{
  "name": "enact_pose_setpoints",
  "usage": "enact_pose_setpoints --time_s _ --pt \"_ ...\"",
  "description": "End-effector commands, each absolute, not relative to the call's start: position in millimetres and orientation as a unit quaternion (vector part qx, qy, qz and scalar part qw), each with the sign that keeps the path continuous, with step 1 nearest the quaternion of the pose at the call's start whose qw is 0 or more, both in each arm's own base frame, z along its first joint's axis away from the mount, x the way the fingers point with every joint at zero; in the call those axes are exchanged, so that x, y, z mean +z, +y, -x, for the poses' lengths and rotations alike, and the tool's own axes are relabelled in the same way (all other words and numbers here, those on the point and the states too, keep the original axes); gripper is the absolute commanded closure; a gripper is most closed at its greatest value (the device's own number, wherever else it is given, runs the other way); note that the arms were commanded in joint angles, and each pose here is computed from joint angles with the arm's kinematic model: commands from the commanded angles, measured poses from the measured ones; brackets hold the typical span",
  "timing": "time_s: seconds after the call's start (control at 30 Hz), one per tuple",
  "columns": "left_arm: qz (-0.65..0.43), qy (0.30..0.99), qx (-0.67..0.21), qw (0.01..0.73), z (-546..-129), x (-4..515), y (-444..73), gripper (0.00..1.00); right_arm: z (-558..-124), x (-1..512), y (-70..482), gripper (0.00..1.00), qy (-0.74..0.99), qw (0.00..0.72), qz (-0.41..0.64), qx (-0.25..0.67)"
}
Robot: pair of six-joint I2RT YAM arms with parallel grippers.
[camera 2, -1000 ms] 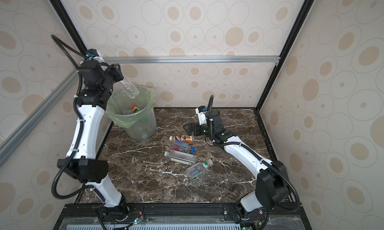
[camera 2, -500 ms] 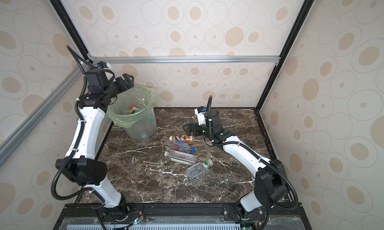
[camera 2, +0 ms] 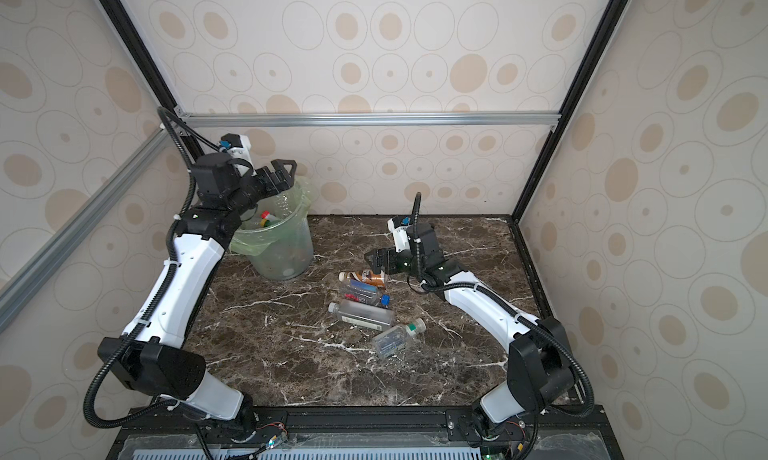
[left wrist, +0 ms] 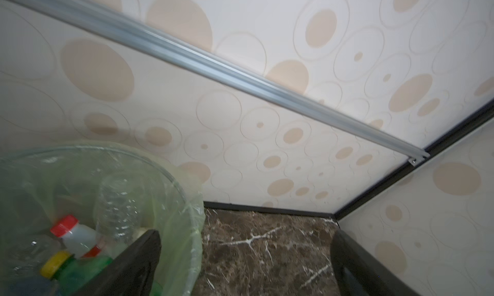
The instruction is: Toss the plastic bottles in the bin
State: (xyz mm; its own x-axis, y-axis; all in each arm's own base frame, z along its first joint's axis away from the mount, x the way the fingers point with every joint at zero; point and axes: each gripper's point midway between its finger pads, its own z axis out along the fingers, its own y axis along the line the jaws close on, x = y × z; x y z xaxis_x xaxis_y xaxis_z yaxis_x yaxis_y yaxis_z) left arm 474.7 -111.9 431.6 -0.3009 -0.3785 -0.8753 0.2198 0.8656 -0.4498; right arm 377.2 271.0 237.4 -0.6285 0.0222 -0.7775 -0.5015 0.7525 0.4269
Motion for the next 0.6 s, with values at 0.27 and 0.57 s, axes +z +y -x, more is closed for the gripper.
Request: enact_pose_setpoints --time_s 0.27,0.57 --pt "-0.009 0.764 -0.326 0.557 -428 402 -209 0.01 -343 195 239 0.01 0.880 0.371 0.157 0.252" --pt "-0.015 0.789 -0.355 0.501 -396 342 -237 0.01 -304 149 219 0.01 0.911 0.304 0.183 0.211"
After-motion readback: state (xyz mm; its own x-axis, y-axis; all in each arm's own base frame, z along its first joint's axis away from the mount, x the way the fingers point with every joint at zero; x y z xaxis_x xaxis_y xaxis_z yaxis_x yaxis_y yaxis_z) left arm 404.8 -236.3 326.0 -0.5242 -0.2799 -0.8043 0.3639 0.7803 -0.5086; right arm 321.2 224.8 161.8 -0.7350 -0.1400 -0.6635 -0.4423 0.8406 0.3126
